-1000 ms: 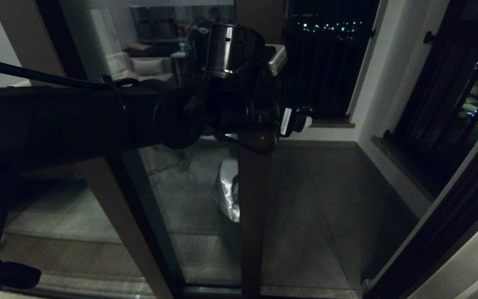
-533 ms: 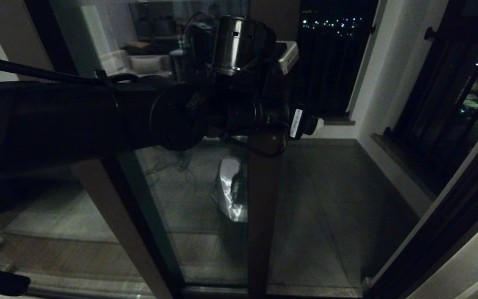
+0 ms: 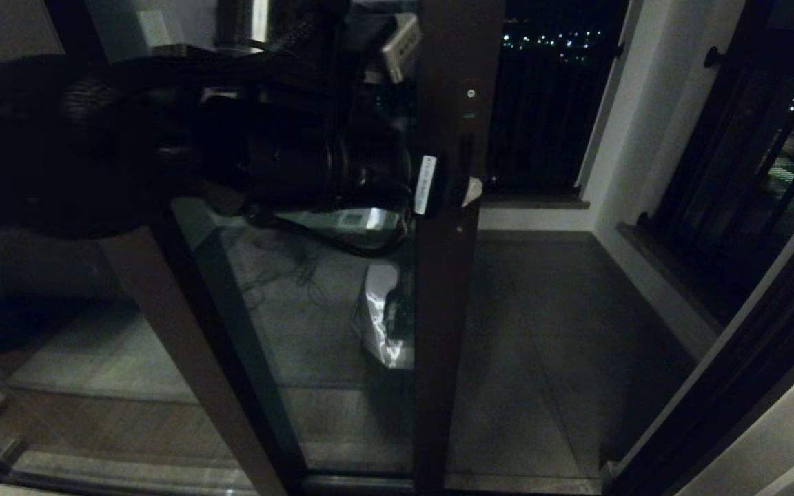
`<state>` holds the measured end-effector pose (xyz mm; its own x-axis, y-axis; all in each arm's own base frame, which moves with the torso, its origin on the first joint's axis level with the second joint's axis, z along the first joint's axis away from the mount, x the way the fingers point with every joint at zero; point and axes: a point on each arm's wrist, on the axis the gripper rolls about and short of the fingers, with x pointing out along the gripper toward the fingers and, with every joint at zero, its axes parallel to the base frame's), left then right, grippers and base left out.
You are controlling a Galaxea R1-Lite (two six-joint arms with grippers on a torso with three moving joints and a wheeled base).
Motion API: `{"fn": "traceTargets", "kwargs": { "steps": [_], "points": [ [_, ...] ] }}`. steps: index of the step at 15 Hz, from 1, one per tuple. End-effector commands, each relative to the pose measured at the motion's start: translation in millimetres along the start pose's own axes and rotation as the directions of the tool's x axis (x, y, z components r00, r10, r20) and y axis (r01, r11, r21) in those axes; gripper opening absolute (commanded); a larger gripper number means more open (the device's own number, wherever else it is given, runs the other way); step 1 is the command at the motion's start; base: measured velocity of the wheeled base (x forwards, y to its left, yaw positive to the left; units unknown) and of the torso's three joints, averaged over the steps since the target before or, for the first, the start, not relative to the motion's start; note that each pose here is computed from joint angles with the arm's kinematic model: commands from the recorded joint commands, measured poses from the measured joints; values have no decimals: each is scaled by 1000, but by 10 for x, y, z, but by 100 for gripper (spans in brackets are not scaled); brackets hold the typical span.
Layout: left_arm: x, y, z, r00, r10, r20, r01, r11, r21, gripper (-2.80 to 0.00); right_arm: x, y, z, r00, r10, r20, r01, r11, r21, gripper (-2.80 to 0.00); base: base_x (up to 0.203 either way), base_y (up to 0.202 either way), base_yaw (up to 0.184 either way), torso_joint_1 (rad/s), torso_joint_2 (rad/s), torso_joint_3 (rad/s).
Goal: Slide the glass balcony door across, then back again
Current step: Close the slid door
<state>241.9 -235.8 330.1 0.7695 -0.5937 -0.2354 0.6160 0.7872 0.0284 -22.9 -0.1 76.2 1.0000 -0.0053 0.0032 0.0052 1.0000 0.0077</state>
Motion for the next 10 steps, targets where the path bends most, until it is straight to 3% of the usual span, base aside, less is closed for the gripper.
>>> {"fn": "traceTargets", "kwargs": {
  "steps": [1, 4, 7, 8, 10],
  "points": [
    [-794, 106, 109, 996, 28, 82, -27, 1000, -10, 0, 1, 0, 0, 1000, 0, 0, 0, 1000, 0, -280, 0, 0, 0, 0, 0, 0],
    [-1617, 353, -94, 982, 137, 131, -138, 990, -2, 0, 1, 0, 1, 1000, 0, 0, 0, 1000, 0, -280, 0, 0, 0, 0, 0, 0],
    [-2399, 485, -491, 945, 279, 174, -282, 959, -5, 0, 1, 0, 1, 1000, 0, 0, 0, 1000, 0, -280, 0, 0, 0, 0, 0, 0],
    [-2642, 487, -661, 926, 336, 172, -340, 940, -3, -280, 1, 0, 1, 1000, 1, 0, -1, 1000, 0, -280, 0, 0, 0, 0, 0, 0],
    [-3046, 453, -1014, 877, 450, 170, -457, 889, 5, -280, 1, 0, 1, 1000, 0, 0, 0, 1000, 0, -280, 0, 0, 0, 0, 0, 0]
  ]
}}
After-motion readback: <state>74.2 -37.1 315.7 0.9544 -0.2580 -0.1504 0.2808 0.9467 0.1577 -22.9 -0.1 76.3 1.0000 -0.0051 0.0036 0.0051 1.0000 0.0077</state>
